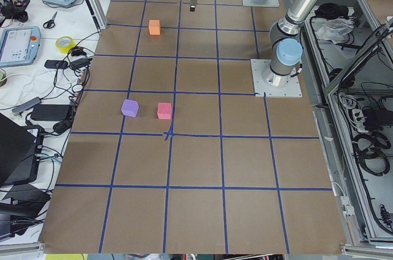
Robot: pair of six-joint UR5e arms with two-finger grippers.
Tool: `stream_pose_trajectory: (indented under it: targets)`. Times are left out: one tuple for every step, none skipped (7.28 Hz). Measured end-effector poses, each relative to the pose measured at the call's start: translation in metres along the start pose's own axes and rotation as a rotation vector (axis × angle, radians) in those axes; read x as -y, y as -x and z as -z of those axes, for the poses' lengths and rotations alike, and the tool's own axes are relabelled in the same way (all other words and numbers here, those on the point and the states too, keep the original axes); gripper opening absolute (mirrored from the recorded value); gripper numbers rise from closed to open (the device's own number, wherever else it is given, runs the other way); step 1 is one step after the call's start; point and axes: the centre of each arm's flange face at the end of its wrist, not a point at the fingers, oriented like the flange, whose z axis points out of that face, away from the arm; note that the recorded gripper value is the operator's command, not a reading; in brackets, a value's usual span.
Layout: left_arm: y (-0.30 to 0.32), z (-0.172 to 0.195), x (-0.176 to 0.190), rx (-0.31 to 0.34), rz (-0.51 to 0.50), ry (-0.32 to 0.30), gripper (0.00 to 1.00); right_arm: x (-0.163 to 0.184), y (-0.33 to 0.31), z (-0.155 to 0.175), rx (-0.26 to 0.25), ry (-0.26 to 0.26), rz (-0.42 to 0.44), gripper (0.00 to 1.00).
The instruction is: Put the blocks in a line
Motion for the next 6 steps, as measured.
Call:
stream_pose_trajectory:
  targets:
    - [-0.0001,0.0001,-0.0001,0.0,0.0,0.0,1.0,-0.0005,-0.0005,-0.0019,-0.004,0.003,0.0,1.0]
    - [-0.0002,0.0002,-0.0002,0.0,-0.001,0.0,1.0,-0.0006,-0.001,-0.0027,-0.005,0.005,0.0,1.0]
    - [-0.0003,0.0002,-0.0002,0.0,-0.001,0.0,1.0,-0.0005,-0.0013,-0.0029,-0.006,0.005,0.0,1.0]
    - [-0.0002,0.0002,-0.0002,0.0,-0.001,0.0,1.0,-0.0006,-0.0014,-0.0034,-0.007,0.006,0.0,1.0]
    - [-0.0001,0.0001,-0.0003,0.0,-0.001,0.001,1.0,-0.0006,-0.0015,-0.0038,-0.006,0.007,0.0,1.0]
    - [-0.0001,-0.0001,-0.0004,0.0,-0.001,0.001,1.0,-0.0007,-0.0014,-0.0043,-0.006,0.008,0.0,1.0]
